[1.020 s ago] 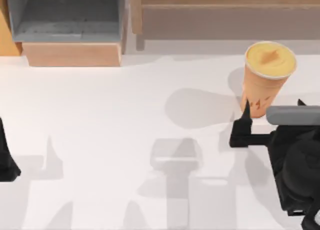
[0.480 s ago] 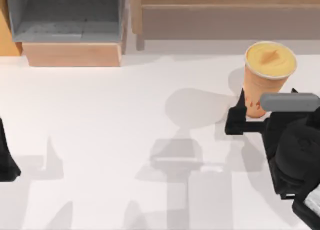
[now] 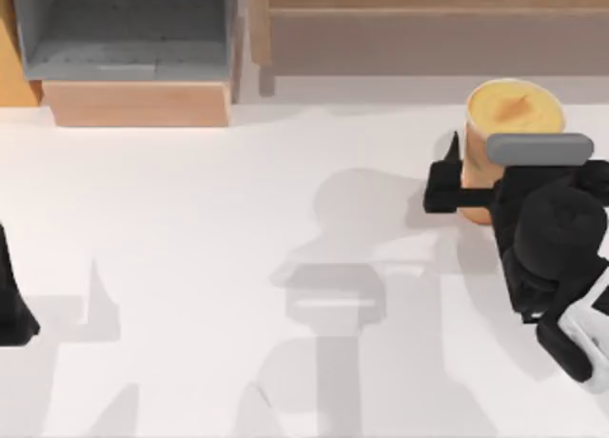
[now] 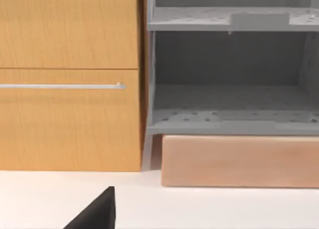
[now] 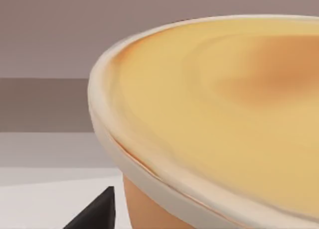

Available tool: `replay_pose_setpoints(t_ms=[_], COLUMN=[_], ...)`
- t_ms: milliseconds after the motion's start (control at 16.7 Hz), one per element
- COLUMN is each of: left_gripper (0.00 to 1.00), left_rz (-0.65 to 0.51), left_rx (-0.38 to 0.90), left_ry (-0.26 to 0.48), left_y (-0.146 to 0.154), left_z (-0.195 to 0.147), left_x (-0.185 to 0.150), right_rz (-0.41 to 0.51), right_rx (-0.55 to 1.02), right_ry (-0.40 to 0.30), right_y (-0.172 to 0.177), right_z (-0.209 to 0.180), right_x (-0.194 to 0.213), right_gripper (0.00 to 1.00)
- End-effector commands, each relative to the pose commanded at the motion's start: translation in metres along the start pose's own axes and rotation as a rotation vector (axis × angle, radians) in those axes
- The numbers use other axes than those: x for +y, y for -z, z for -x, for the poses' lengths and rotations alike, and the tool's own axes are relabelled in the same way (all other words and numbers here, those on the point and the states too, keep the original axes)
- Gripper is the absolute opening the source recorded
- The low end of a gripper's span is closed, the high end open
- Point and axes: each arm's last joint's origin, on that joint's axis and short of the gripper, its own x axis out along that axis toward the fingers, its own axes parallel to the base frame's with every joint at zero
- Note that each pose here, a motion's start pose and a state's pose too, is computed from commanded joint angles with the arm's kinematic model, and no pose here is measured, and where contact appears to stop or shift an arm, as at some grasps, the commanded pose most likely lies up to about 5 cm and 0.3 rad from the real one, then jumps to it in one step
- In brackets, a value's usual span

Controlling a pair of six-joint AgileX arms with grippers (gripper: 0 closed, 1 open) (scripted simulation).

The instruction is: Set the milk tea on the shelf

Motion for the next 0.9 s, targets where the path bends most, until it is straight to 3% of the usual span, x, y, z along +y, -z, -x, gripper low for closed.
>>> replay_pose_setpoints(t_ms=[120,900], left_gripper=[1.0,1.0], left_rz=[0.0,0.0], left_rx=[0.0,0.0], left_ry=[0.0,0.0], left_y=[0.0,0.0], left_z=[0.0,0.0], left_x=[0.0,0.0], right_rz=[0.0,0.0], right_rx=[0.0,0.0], right_ry=[0.0,0.0], right_y=[0.0,0.0], right_z=[0.0,0.0], right_x=[0.0,0.0], right_gripper=[1.0,0.02])
